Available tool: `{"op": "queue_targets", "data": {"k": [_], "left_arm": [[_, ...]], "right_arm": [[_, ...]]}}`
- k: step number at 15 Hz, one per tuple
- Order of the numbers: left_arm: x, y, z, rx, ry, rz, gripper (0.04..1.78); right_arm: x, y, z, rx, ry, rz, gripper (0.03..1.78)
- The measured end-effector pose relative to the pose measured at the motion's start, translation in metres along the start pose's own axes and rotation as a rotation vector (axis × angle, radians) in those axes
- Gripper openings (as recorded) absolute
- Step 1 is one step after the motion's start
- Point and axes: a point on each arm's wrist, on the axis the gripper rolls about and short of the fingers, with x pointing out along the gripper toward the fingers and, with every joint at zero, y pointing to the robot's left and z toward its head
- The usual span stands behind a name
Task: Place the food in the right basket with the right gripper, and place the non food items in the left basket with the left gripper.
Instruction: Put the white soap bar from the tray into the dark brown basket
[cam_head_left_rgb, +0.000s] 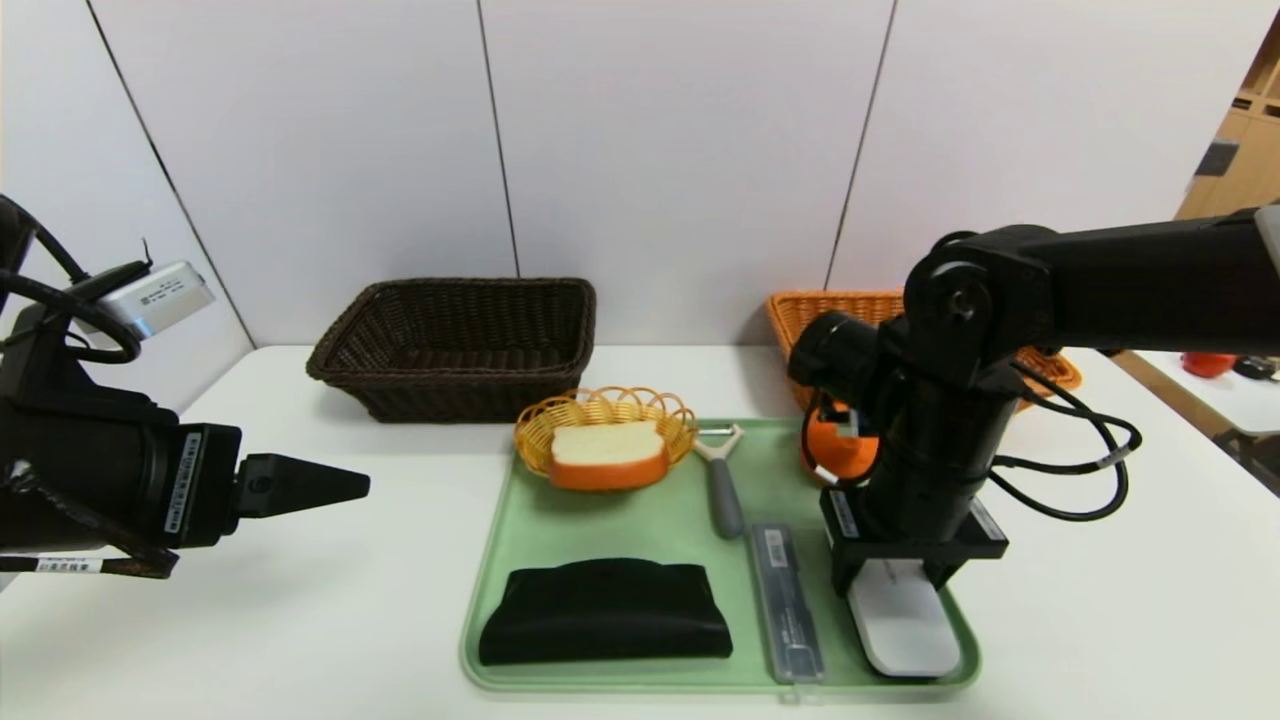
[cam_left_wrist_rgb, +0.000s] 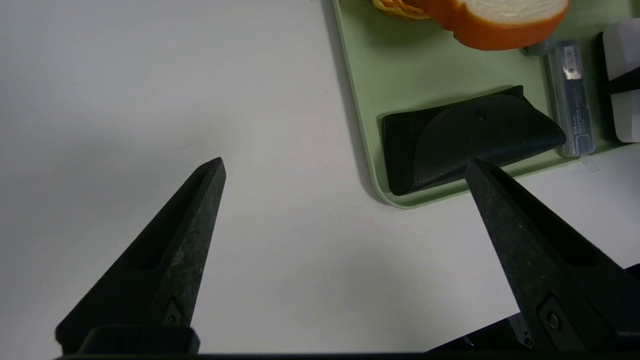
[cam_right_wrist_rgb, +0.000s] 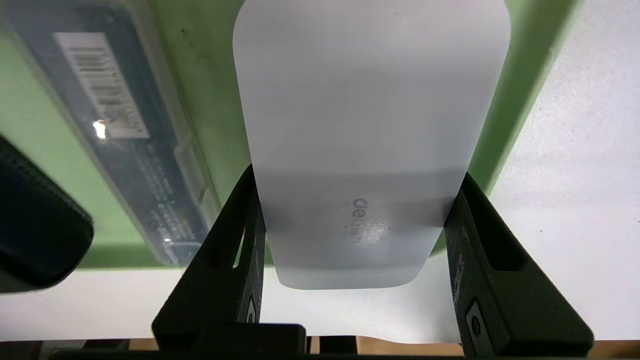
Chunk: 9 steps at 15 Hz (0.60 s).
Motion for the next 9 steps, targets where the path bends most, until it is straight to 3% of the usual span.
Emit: {"op": "queue_targets", "data": {"k": [5, 9], "left_arm": [[0.002, -0.001, 0.004, 0.002, -0.018, -0.007, 1.69], [0.003, -0.001, 0.005, 0.003, -0.023, -0.008, 1.69]], "right_arm": [[-0.045, -0.004, -0.021, -0.02, -0.103, 0.112, 0.99], [-0.112, 0.003, -0.045, -0.108, -0.267, 0.376, 0.99]]}}
